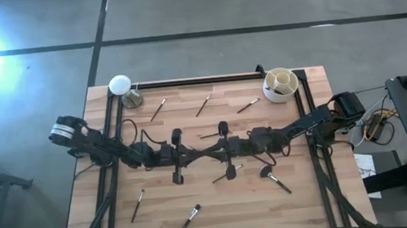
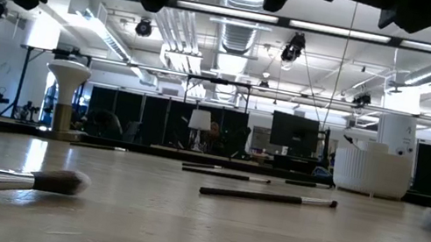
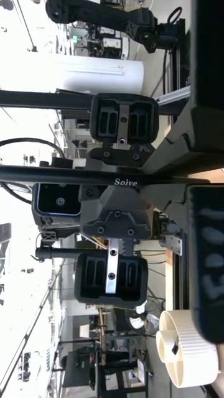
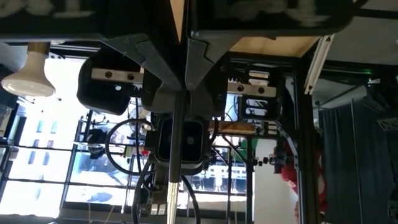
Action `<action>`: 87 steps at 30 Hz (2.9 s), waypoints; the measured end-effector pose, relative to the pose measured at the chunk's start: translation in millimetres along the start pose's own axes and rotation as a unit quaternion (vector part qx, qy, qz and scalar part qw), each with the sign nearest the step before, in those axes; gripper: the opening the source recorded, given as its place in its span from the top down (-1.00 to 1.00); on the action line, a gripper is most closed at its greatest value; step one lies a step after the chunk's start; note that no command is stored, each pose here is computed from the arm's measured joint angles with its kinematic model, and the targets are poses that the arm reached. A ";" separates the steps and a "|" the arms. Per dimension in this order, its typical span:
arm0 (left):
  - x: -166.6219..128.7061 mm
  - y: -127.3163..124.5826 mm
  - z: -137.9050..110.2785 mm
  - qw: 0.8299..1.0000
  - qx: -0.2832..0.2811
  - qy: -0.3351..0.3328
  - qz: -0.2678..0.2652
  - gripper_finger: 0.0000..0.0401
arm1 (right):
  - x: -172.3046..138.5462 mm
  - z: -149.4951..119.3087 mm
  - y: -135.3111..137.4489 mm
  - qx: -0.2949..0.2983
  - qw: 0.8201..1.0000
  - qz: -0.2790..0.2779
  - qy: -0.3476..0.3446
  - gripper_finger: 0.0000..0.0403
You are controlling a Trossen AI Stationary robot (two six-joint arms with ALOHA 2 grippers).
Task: Put items in baskets/containers
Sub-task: Put the brown liner brush into the white organizer
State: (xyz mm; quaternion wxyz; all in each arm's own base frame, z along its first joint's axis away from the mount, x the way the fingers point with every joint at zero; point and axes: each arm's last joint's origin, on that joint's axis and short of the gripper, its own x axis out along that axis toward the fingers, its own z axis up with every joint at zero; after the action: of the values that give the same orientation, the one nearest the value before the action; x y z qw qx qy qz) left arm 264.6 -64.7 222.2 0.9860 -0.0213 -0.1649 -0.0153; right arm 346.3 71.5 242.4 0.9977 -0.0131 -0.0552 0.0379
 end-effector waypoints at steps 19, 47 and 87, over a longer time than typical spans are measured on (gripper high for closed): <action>-0.5 0.7 3.6 1.000 -0.002 -0.006 0.006 0.97 | -2.3 -4.2 -0.4 -0.001 0.999 -0.019 0.044 0.44; -1.6 3.5 -11.8 0.994 0.061 0.079 0.044 0.97 | -4.9 4.5 -2.2 -0.008 0.988 -0.086 0.130 0.17; 5.4 5.7 -19.5 0.987 0.056 0.135 0.062 0.76 | 4.5 12.2 11.5 -0.063 0.992 -0.101 0.035 0.90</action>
State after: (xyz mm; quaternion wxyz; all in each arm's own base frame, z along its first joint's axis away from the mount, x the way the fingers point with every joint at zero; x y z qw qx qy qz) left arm 276.3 -60.1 205.3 0.9979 0.0265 -0.0289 0.0522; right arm 348.6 83.5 254.7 0.9949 -0.0714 -0.0231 -0.0672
